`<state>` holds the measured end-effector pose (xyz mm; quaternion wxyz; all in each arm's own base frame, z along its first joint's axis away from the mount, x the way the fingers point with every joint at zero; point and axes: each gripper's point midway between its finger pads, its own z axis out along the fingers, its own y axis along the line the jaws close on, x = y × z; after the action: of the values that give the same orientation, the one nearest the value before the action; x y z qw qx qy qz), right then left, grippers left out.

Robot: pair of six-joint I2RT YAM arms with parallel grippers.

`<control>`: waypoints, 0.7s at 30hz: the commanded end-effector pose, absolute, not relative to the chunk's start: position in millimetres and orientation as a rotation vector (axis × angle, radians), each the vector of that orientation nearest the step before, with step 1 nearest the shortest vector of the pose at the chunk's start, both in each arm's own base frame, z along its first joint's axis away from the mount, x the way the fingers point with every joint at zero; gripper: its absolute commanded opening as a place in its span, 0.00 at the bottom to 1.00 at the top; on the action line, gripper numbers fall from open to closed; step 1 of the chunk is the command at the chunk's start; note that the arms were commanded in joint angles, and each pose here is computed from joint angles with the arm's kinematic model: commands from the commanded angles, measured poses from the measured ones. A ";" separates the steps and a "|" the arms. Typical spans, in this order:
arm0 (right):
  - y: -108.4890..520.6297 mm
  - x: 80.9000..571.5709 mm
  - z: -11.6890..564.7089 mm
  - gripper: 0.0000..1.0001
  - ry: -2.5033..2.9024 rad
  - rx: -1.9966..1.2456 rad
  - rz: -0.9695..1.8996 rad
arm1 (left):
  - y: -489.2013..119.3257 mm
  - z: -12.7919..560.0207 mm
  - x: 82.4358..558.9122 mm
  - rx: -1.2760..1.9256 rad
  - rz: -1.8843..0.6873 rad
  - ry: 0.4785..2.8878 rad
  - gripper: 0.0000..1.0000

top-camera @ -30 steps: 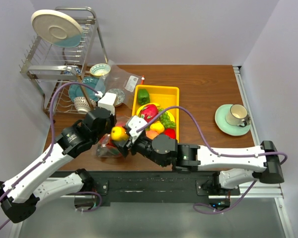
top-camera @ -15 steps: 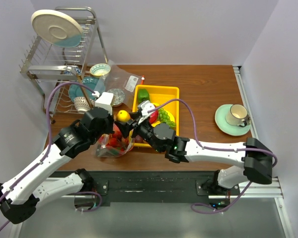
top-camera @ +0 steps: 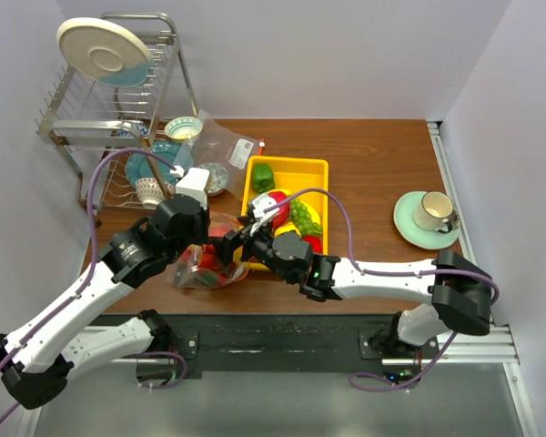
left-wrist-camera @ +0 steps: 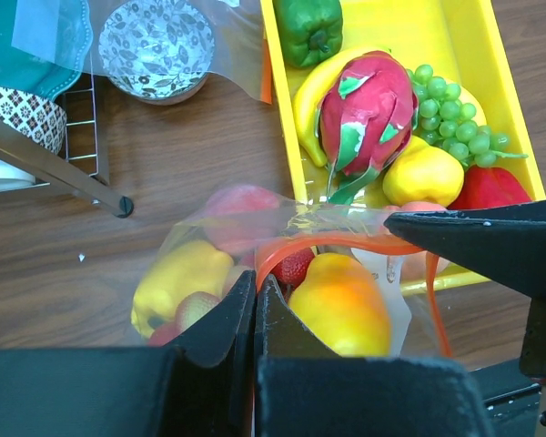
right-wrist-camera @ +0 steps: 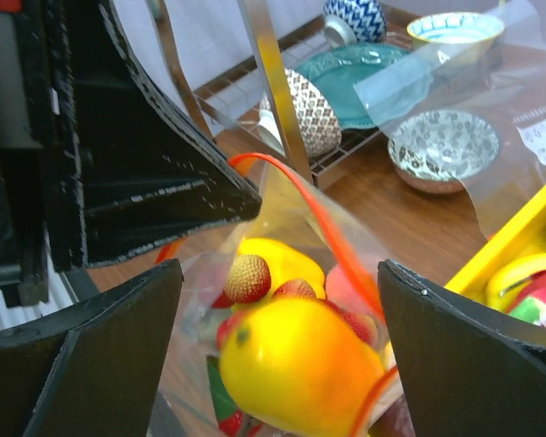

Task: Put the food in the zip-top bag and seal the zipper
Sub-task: Place the fake fruit in the zipper food storage bag.

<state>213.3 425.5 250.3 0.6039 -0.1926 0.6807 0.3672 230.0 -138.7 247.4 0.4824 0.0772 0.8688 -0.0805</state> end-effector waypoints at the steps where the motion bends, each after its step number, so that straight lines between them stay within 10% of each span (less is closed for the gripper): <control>1: 412.4 214.1 285.5 0.94 1.573 -0.406 0.842 | -142.2 272.3 235.6 0.150 -0.236 2.050 0.00; 21: 265.7 278.7 241.0 0.99 2.025 -0.293 0.287 | -132.3 291.6 240.5 0.161 -0.215 1.922 0.00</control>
<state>258.4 289.1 266.5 0.5605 -0.1247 0.7979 0.1837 228.7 -126.1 263.9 0.5151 0.0639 0.8513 -0.0774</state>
